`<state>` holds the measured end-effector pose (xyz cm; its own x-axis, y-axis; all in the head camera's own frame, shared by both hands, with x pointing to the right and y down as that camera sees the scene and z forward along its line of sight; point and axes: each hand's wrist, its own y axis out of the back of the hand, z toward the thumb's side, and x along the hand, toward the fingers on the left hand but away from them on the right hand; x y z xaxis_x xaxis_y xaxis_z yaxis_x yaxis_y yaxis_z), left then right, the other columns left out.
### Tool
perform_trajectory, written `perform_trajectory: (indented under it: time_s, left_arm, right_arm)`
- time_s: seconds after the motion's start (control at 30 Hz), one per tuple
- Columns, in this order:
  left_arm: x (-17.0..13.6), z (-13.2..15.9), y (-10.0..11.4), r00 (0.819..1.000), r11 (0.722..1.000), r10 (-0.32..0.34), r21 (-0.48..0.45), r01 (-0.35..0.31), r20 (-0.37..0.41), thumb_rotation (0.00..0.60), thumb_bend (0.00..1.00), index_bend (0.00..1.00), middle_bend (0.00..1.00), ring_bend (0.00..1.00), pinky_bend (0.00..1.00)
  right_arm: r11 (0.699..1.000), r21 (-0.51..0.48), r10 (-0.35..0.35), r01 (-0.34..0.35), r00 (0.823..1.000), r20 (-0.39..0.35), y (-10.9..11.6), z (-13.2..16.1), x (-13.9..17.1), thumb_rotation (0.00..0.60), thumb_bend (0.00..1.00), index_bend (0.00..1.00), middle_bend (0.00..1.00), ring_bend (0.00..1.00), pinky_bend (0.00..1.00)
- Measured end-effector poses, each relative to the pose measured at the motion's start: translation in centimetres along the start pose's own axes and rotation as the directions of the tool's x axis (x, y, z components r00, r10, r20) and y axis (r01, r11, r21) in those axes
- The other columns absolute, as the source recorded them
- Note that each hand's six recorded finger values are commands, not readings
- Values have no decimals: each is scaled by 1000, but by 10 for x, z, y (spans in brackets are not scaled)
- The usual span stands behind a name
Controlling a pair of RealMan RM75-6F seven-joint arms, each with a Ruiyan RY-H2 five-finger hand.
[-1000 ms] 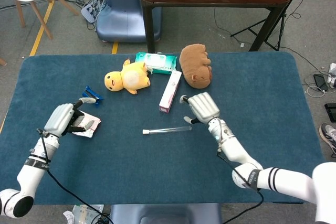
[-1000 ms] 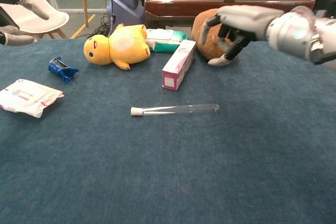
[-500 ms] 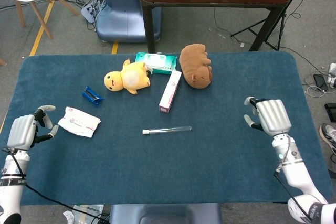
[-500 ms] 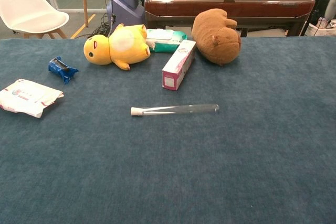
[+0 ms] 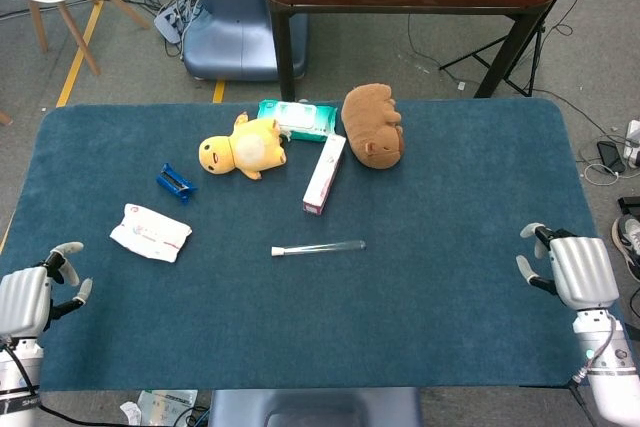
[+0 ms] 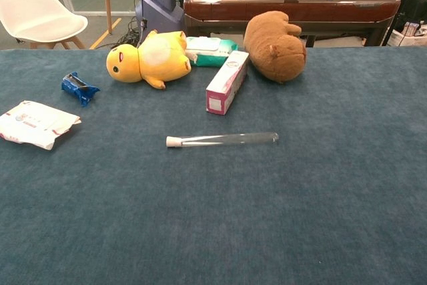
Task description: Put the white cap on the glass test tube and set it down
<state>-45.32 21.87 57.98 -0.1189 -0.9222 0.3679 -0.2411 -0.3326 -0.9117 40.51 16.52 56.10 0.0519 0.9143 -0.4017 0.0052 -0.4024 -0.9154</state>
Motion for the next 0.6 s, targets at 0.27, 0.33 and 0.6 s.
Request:
perform_trajectory:
  time_s: [0.27,0.33,0.6]
  left_arm:
    - [-12,12,2,1000,1000,1,5,-1,26,600,288,313,622,552,561]
    - [-15,12,1,1000,1000,-3,6,3,23,600,288,314,622,552,561]
    - [-19,13,1,1000,1000,-13,15,13,18,600,288,318,622,552,561]
  right_arm:
    - [1000,-27,13,-14,1000,-13,-7,2,10,600,324,422,608,560,712]
    - [999,-32,18,-19,1000,-19,-8,3,10,600,325,421,608,560,712]
    - [999,-43,18,-21,999,-50,-12,8,9,600,324,422,608,559,712]
